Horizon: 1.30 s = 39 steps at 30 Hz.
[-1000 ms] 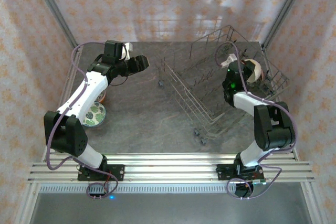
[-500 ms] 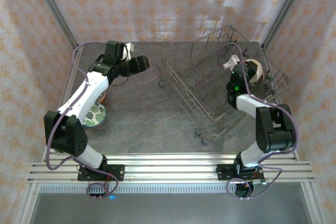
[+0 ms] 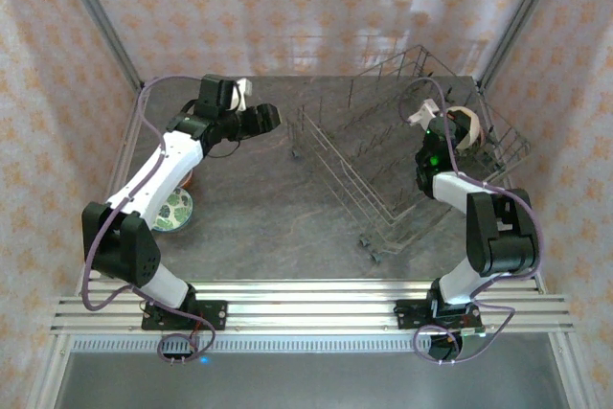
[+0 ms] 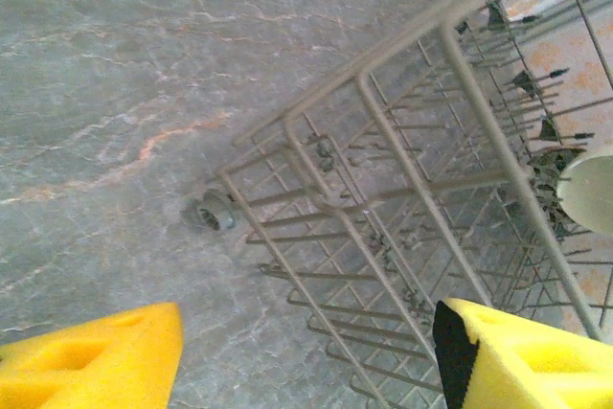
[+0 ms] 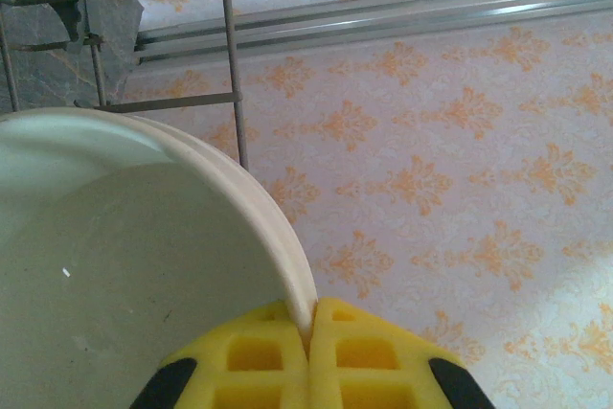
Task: Load the bowls into the dish rack
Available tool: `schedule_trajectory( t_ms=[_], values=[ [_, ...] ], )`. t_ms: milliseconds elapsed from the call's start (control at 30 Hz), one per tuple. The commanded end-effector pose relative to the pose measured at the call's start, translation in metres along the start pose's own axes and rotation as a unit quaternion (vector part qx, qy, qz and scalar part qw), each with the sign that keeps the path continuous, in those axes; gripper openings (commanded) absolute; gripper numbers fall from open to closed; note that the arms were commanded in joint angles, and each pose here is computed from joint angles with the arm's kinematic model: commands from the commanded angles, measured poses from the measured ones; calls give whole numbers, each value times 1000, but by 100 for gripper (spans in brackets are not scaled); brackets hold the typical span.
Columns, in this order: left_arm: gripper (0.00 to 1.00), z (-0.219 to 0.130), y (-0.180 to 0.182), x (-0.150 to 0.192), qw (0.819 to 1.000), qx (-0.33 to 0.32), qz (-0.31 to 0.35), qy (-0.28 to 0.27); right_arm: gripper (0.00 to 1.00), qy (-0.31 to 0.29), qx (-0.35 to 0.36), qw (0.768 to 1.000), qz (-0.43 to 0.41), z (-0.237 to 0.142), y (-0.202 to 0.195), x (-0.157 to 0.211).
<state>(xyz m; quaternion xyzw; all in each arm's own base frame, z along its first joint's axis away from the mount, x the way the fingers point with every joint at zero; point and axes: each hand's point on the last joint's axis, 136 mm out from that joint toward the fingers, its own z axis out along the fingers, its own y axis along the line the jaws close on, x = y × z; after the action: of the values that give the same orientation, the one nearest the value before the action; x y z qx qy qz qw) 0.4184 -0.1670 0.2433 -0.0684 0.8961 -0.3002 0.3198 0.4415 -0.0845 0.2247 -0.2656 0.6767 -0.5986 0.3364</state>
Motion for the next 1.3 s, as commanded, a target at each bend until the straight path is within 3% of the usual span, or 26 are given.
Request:
schedule_trajectory(
  t_ms=[0,400,933,1167,1267],
  values=[
    [72,-25,-37,-13,999,19,29,-37,0,7,-17,1000,-12,7,13,9],
    [74,16,-73,-3,997,69,26,7,0,12,-21,1000,-9,7,12,10],
    [73,62,-85,7,990,119,-51,60,0,14,-21,1000,-10,4,8,12],
    [59,73,-86,7,988,122,-56,69,0,12,-18,1000,-12,7,5,10],
    [45,73,-87,4,989,118,-49,69,0,11,-16,1000,-15,9,5,8]
  ],
)
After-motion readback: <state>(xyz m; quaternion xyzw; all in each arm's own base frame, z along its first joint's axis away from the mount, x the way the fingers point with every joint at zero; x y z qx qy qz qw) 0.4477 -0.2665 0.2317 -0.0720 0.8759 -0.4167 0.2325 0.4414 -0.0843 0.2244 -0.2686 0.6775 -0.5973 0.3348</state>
